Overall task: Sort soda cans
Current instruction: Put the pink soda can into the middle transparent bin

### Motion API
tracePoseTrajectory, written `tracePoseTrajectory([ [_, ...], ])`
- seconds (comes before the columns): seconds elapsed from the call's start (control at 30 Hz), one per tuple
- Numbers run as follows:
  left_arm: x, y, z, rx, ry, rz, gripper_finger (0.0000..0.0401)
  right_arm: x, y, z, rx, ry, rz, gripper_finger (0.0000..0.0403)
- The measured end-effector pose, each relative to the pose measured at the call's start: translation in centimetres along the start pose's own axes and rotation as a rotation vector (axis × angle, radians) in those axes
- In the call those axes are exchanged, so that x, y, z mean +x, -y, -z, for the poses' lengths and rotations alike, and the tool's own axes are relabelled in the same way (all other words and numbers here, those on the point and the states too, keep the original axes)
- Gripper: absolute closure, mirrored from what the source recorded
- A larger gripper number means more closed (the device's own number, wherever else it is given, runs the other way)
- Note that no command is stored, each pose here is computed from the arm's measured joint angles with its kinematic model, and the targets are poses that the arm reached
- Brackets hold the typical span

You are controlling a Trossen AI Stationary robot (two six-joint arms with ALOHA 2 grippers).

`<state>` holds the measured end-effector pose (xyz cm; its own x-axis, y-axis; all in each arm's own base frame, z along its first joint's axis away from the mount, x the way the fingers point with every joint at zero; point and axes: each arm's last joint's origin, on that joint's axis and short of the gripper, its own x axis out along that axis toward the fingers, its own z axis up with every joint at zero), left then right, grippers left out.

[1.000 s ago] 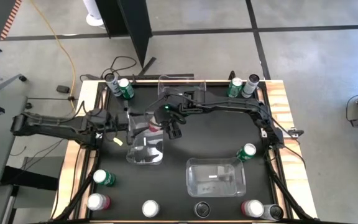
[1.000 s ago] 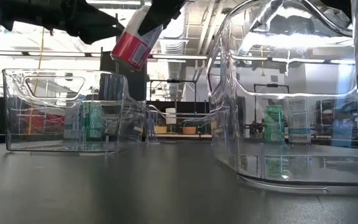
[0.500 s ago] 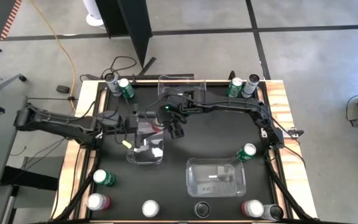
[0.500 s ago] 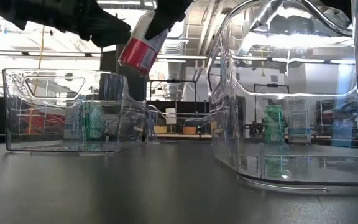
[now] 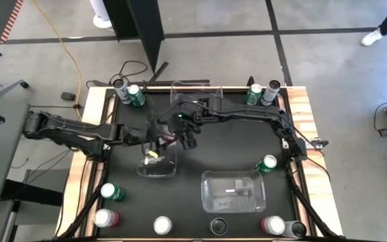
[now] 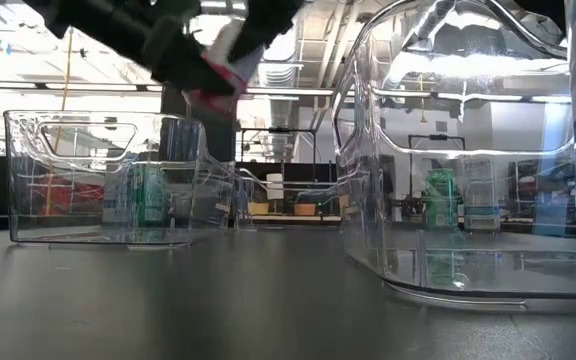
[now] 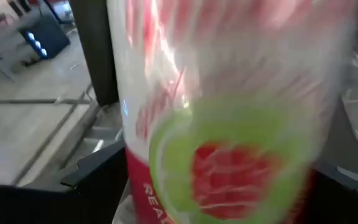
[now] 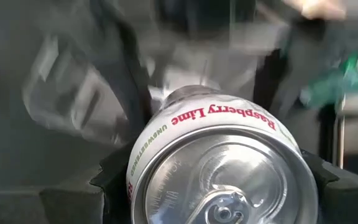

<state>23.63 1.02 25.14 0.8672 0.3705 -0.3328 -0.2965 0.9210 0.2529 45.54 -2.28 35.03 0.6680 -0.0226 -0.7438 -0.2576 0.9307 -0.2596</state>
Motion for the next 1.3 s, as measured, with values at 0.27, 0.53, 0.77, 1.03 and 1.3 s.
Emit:
tracePoseTrajectory([
  [0.27,1.1,0.2,0.1,-0.024,0.013,0.003,0.0046,0.1,-0.2,-0.1,-0.013,0.014,-0.023,0.0105],
  [0.53,1.2,0.1,-0.9,-0.024,0.072,-0.006,0.0055,-0.1,-0.2,0.0,0.009,0.005,-0.027,0.0105],
  [0.77,1.2,0.0,-1.2,-0.034,0.083,-0.01,0.0125,-0.1,-0.2,0.0,0.016,0.002,-0.026,0.0105],
  [1.03,1.2,0.0,-1.1,-0.034,0.08,-0.009,0.0125,-0.1,-0.2,0.0,0.027,0.006,-0.034,0.0086],
  [1.3,0.9,-0.1,-0.2,-0.061,0.102,-0.039,0.0125,0.0,-0.2,-0.1,0.019,0.022,-0.034,0.0023],
])
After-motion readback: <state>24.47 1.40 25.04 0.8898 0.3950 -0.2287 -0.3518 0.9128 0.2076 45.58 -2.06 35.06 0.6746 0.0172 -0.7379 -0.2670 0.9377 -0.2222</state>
